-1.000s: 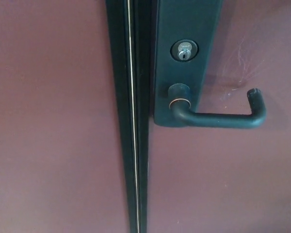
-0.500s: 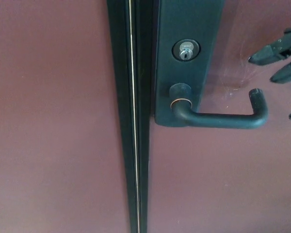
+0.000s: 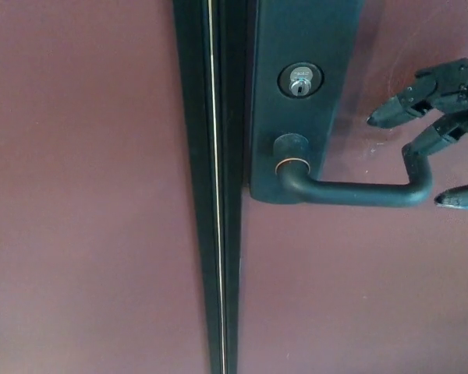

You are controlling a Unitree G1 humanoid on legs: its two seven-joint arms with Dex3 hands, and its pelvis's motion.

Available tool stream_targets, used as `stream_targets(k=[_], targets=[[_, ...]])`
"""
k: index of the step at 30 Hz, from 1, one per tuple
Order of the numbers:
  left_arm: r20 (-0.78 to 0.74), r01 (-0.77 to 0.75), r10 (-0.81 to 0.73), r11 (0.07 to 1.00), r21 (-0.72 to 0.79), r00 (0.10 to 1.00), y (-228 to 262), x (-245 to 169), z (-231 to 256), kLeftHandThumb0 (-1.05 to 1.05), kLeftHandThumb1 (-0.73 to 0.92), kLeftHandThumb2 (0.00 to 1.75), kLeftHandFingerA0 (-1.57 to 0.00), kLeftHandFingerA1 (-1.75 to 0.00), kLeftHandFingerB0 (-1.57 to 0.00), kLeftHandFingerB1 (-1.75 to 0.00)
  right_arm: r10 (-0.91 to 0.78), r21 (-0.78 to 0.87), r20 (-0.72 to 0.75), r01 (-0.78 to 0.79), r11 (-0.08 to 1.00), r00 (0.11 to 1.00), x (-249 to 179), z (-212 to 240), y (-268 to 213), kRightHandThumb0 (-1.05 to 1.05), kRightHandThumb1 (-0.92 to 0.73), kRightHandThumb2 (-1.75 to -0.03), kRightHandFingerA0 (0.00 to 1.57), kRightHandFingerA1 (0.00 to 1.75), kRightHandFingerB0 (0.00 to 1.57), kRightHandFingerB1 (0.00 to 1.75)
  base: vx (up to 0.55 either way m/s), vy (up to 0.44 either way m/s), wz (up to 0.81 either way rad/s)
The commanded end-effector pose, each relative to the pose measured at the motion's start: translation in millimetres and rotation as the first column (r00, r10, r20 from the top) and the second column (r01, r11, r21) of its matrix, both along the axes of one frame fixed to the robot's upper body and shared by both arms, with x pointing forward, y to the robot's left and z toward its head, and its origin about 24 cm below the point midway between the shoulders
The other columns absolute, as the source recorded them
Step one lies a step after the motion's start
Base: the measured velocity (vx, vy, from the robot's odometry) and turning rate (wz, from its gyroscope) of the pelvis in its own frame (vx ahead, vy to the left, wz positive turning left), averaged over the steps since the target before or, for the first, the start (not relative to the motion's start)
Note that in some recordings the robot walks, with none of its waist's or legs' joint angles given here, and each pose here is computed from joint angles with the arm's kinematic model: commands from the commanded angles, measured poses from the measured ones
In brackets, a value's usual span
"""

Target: The robot walks towards the door handle and put its right hand on it and twist the handle

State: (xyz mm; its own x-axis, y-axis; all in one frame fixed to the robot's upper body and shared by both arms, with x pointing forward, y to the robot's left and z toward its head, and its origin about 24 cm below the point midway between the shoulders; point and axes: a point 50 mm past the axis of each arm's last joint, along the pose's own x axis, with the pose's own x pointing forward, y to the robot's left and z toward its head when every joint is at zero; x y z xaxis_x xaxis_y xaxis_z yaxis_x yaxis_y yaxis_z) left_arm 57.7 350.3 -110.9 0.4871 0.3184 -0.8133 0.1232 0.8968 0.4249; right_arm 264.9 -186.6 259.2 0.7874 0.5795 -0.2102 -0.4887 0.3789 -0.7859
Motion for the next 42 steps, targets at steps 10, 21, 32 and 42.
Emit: stream_targets(k=[10, 21, 32, 42], targets=[[-0.024, 0.016, -0.016, 1.000, 0.006, 1.000, 2.1, -2.7, 0.5, -0.12, 0.72, 0.62, -0.40, -0.41, -0.36, -0.37, -0.008, -0.045, -0.010, 0.008, 0.999, 1.000, 9.9, 0.6, 13.0, -0.50, -0.42, -0.80, 0.45, 0.55, 0.31, 0.46, 0.00, 0.000, 0.00], [-0.009, 0.024, -0.024, 1.000, 0.003, 1.000, 2.6, -1.5, 2.0, -0.12, 0.72, 0.62, -0.39, -0.41, -0.35, -0.37, 0.003, -0.064, -0.028, -0.005, 0.998, 1.000, 12.7, -0.2, 21.6, -0.48, -0.53, -0.56, 0.49, 0.41, 0.44, 0.36, 0.00, 0.000, 0.00], [-0.010, 0.012, -0.012, 1.000, 0.003, 1.000, 3.0, -1.3, 1.7, -0.12, 0.72, 0.62, -0.39, -0.41, -0.35, -0.37, -0.013, -0.131, -0.081, 0.002, 0.991, 0.997, 18.5, -16.5, 30.2, -0.46, -0.53, -0.56, 0.49, 0.41, 0.43, 0.36, 0.00, 0.000, 0.00], [-0.005, 0.028, -0.028, 1.000, 0.011, 1.000, 4.7, -0.6, 3.7, -0.11, 0.72, 0.62, -0.40, -0.41, -0.36, -0.37, -0.029, -0.210, -0.105, 0.006, 0.978, 0.994, 22.8, -25.9, 32.4, -0.47, -0.53, -0.57, 0.48, 0.40, 0.46, 0.36, 0.00, 0.000, 0.00]])
